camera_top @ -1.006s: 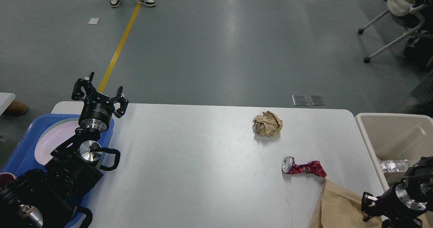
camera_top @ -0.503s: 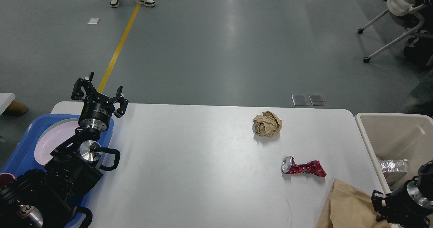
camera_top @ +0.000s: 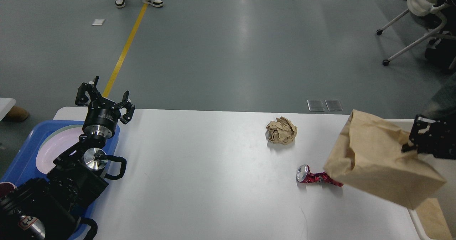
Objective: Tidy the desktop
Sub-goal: 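Grasp the large brown paper bag and drop it into the bin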
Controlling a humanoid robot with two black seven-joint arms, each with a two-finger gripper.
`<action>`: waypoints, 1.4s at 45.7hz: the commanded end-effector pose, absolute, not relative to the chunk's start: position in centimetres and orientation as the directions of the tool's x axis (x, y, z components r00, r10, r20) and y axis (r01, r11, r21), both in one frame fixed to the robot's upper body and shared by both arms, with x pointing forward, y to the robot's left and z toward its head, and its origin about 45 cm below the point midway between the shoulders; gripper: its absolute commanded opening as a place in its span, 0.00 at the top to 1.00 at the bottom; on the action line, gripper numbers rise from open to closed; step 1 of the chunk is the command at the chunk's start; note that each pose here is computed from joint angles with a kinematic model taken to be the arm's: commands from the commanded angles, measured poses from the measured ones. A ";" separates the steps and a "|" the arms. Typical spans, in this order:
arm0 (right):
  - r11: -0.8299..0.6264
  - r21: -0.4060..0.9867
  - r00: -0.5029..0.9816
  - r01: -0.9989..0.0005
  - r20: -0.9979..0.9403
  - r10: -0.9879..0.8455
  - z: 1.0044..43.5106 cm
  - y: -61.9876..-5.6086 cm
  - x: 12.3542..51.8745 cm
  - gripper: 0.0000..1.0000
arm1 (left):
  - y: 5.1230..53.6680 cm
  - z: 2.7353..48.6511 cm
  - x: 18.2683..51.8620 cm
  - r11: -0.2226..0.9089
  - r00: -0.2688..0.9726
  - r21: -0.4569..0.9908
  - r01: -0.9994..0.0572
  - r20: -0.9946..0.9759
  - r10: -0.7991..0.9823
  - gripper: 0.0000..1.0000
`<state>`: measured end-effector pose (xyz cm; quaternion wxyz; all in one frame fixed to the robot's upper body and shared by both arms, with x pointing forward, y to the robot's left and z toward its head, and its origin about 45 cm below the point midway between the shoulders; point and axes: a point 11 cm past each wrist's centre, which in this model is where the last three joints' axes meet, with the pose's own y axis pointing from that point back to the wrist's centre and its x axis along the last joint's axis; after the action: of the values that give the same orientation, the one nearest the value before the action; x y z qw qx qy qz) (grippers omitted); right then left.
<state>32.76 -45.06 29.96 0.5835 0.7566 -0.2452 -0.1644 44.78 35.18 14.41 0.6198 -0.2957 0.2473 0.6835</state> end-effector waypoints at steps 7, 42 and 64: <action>-0.209 0.909 0.834 -0.361 0.215 -0.508 37.9 -42.9 36.8 1.00 | 35.2 14.4 44.8 -0.109 -0.057 -0.029 -0.994 -0.711 0.701 0.04; 0.521 0.749 0.455 -0.409 0.662 -0.595 21.5 -62.4 29.9 0.95 | 35.2 14.4 44.8 -0.109 -0.057 -0.029 -0.994 -0.711 0.701 0.04; 0.577 0.711 0.528 -0.402 0.695 -0.488 16.4 -62.0 29.6 0.00 | 35.1 14.4 44.8 -0.108 -0.056 -0.028 -0.994 -0.711 0.700 0.04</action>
<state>29.04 -62.55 16.52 0.7461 0.4534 -0.4865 -0.0313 44.78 35.16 14.40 0.6199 -0.2957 0.2474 0.6834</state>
